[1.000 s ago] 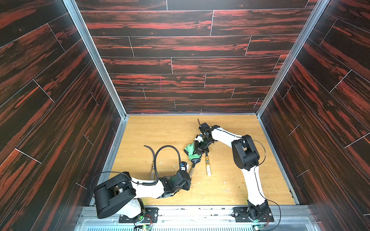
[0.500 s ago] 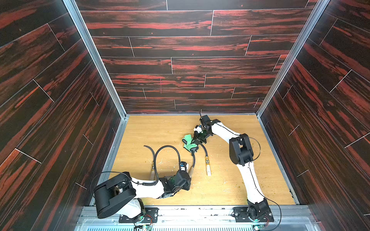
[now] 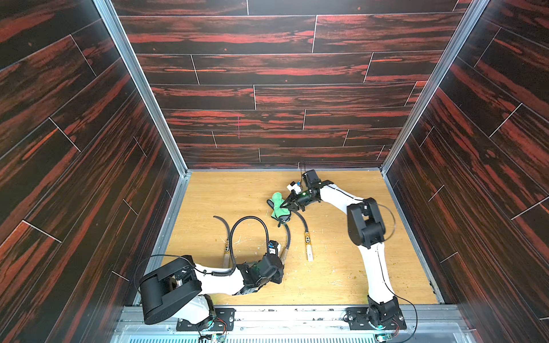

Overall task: Wipe small sickles with rags
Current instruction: Wipe the small sickle.

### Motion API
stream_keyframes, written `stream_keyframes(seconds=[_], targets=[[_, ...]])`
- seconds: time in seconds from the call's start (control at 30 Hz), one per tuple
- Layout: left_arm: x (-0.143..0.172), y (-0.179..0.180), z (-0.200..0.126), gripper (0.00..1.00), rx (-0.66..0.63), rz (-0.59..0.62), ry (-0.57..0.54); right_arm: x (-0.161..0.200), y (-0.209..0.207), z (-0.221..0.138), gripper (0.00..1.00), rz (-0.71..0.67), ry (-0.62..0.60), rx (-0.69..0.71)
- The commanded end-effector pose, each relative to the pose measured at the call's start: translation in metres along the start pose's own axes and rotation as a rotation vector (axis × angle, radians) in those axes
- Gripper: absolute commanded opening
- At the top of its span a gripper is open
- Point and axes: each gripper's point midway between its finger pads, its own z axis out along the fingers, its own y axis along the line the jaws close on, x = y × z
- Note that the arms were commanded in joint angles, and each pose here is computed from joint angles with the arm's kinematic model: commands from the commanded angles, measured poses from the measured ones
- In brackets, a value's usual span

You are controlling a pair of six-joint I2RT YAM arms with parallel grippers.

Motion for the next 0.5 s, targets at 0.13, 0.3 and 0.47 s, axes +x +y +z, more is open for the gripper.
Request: stream_keyframes(seconds=[0.13,0.3,0.47], targets=[[0.036,0.023,-0.003,0.12,-0.098,0.038,0.145,0.015,0.022,-0.068,0.00,-0.157,-0.191,0.224],[0.033,0.022,-0.003,0.12,-0.102,0.039,0.134,0.050,0.005,-0.080,0.00,-0.161,-0.196,0.323],[0.032,0.021,-0.001,0.11,-0.099,0.039,0.134,0.057,0.000,-0.100,0.00,-0.169,-0.284,0.394]])
